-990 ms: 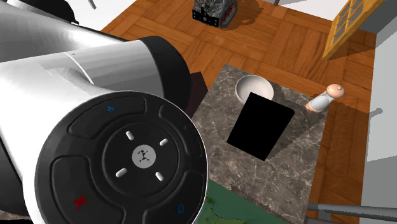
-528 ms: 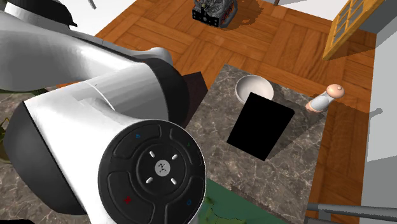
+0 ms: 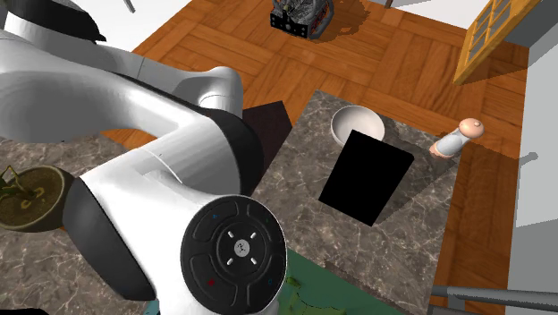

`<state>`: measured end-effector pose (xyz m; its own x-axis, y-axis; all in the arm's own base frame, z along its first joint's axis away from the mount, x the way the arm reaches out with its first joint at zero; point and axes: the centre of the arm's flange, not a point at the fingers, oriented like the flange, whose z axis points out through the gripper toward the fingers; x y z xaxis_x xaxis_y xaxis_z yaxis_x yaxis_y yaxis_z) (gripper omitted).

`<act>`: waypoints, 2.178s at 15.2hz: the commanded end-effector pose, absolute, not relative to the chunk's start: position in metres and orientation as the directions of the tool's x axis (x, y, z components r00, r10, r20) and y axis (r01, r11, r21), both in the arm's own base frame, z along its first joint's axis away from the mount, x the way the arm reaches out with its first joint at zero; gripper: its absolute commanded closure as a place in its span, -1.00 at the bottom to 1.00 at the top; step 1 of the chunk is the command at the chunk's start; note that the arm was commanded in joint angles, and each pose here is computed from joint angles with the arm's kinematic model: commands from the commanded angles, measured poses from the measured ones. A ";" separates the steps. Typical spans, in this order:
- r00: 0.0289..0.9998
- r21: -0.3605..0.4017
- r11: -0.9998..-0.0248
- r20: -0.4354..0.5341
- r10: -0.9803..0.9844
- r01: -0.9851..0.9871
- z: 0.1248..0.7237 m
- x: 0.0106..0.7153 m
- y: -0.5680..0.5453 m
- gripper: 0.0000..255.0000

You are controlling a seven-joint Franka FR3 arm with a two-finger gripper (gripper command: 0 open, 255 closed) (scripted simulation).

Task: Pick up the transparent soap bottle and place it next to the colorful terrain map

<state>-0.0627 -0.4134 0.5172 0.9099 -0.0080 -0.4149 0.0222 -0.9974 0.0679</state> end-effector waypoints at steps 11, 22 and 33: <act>0.910 0.069 -0.997 -0.415 -0.008 0.022 0.454 -0.062 -0.413 1.00; 0.910 0.069 -0.997 -0.415 -0.008 0.022 0.396 -0.062 -0.413 1.00; 0.910 0.069 -0.997 -0.415 -0.008 0.022 0.372 -0.062 -0.413 1.00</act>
